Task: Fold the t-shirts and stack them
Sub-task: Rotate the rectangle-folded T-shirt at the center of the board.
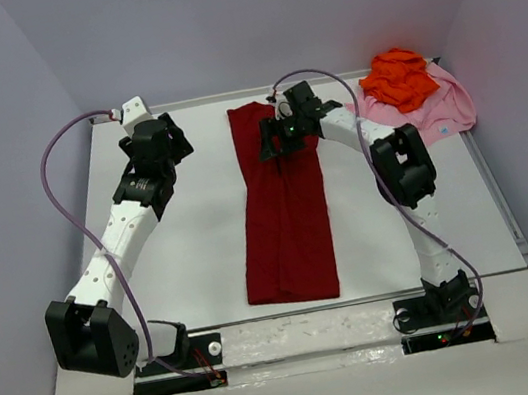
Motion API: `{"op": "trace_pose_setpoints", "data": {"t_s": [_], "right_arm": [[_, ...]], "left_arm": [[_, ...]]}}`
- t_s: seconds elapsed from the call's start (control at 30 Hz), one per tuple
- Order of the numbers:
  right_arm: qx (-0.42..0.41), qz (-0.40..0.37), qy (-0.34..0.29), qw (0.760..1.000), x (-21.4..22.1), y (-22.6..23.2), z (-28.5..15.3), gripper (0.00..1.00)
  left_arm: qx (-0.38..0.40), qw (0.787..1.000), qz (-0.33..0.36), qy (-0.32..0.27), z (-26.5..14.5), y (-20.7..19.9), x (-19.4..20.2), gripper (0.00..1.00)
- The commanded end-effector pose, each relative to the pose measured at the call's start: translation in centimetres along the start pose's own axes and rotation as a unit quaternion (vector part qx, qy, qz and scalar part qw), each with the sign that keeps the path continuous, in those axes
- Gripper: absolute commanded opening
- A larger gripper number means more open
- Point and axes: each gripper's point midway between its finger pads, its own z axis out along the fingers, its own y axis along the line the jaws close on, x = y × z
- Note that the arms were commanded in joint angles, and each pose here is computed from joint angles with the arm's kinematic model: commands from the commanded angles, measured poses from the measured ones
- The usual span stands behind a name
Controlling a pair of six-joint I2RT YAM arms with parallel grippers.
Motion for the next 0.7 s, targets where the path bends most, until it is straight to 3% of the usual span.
{"op": "trace_pose_setpoints", "data": {"t_s": [0.0, 0.43, 0.67], "right_arm": [[0.071, -0.039, -0.01, 0.997, 0.4, 0.4, 0.1, 0.85], [0.225, -0.05, 0.059, 0.971, 5.4, -4.4, 2.9, 0.85], [0.272, -0.075, 0.032, 0.959, 2.7, -6.9, 5.0, 0.87]], "left_arm": [[0.01, 0.999, -0.019, -0.027, -0.4, -0.6, -2.2, 0.77], [0.014, 0.999, -0.019, -0.027, -0.6, -0.7, -2.4, 0.77], [0.013, 0.999, -0.018, -0.027, -0.6, -0.6, -2.3, 0.77]]}}
